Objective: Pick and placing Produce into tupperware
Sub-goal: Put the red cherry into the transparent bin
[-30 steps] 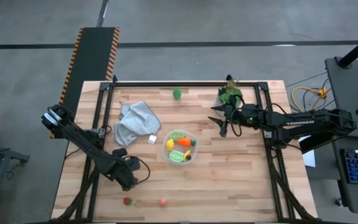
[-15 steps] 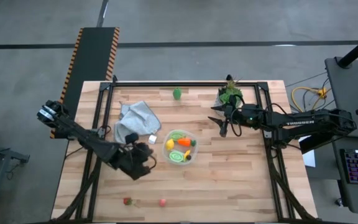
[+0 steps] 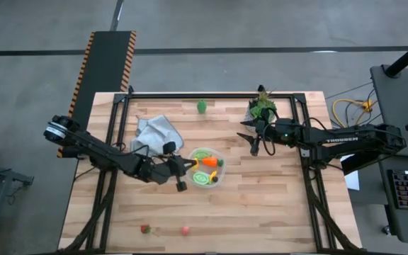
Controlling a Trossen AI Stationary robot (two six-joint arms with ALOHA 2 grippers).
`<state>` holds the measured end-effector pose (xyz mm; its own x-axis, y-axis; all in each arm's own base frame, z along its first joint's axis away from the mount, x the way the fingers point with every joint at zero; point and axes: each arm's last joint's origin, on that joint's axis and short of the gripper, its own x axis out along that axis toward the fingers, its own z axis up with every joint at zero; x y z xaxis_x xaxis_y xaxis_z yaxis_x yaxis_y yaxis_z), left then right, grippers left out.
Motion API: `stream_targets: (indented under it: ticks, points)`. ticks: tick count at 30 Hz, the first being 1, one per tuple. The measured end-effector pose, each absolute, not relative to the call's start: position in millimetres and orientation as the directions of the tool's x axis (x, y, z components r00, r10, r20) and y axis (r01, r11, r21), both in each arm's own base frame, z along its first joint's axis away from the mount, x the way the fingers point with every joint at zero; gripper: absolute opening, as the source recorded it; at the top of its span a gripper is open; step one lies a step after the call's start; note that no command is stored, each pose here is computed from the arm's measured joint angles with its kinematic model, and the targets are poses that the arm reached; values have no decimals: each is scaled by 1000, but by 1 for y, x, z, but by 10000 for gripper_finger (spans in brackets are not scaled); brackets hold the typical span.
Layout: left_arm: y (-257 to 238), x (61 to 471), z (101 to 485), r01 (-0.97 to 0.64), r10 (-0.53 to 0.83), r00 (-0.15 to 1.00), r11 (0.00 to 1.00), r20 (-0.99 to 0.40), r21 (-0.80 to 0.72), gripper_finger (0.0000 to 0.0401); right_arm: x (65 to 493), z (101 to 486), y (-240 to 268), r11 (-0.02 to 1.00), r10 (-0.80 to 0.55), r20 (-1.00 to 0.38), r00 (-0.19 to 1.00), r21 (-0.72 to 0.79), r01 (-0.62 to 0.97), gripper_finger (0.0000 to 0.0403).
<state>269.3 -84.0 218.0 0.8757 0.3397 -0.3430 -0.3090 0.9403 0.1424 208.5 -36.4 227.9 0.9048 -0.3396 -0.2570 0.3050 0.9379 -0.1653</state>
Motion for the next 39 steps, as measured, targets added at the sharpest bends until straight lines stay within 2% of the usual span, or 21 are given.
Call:
stream_targets:
  ticks: [7,13,23,32,39]
  points:
    - [-82,266,203,-277,277,928,960,-248,35,13,209,228,-36,936,-340,-258,904,-180,301,210]
    - [-82,268,190,-260,254,941,966,-224,0,13,209,228,-36,936,-341,-258,904,-180,302,210]
    - [-86,278,161,-250,232,922,968,-310,-18,13,209,228,-36,936,-341,-258,904,-180,302,210]
    - [-87,279,150,-225,196,914,973,-355,-42,13,208,227,-36,936,-341,-260,903,-180,302,210]
    - [-83,274,141,-276,218,875,958,-431,-76,13,208,225,-36,937,-341,-267,901,-178,302,210]
